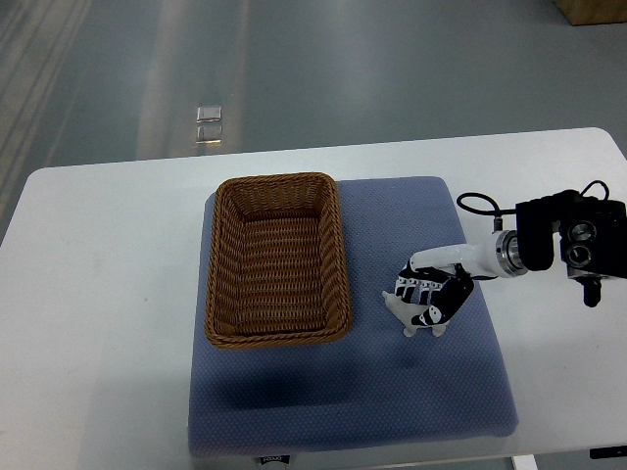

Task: Place white bear in brown basket with right hand
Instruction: 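Close the right hand's fingers around the white bear to grasp it, then lift the bear with the right hand and carry it over the basket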

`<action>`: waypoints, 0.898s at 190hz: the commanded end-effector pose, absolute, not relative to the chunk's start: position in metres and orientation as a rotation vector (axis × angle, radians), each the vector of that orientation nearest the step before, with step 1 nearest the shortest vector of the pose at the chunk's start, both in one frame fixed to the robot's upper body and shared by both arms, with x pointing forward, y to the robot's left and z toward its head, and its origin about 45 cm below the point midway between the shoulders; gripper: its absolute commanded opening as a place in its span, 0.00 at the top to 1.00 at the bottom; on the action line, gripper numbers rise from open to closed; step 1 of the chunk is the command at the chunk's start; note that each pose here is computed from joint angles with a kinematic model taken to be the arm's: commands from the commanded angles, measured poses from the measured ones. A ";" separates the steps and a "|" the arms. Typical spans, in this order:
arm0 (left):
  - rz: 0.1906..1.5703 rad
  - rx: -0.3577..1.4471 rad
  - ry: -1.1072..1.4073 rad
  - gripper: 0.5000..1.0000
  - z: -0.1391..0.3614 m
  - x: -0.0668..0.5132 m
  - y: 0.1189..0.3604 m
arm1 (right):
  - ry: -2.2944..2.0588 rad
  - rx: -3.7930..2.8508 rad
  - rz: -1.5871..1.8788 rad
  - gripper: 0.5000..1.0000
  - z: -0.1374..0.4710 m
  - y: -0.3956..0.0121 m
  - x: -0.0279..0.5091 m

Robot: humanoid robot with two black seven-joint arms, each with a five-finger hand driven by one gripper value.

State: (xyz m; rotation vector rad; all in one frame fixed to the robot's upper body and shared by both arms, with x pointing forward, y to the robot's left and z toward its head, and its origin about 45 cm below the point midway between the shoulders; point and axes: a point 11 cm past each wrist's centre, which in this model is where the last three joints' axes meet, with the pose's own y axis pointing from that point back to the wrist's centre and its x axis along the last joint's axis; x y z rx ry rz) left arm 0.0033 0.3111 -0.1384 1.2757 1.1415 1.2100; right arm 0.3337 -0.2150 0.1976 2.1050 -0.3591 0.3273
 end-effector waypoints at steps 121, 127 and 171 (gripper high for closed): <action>1.204 1.274 1.141 0.00 -0.138 0.003 0.310 | -0.447 2.195 0.576 1.00 0.349 -0.196 0.387; 1.205 1.273 1.140 0.00 -0.138 0.004 0.310 | -0.435 2.211 0.586 1.00 0.354 -0.187 0.388; 1.203 1.272 1.141 0.00 -0.138 0.004 0.310 | -0.389 2.242 0.618 1.00 0.350 -0.133 0.405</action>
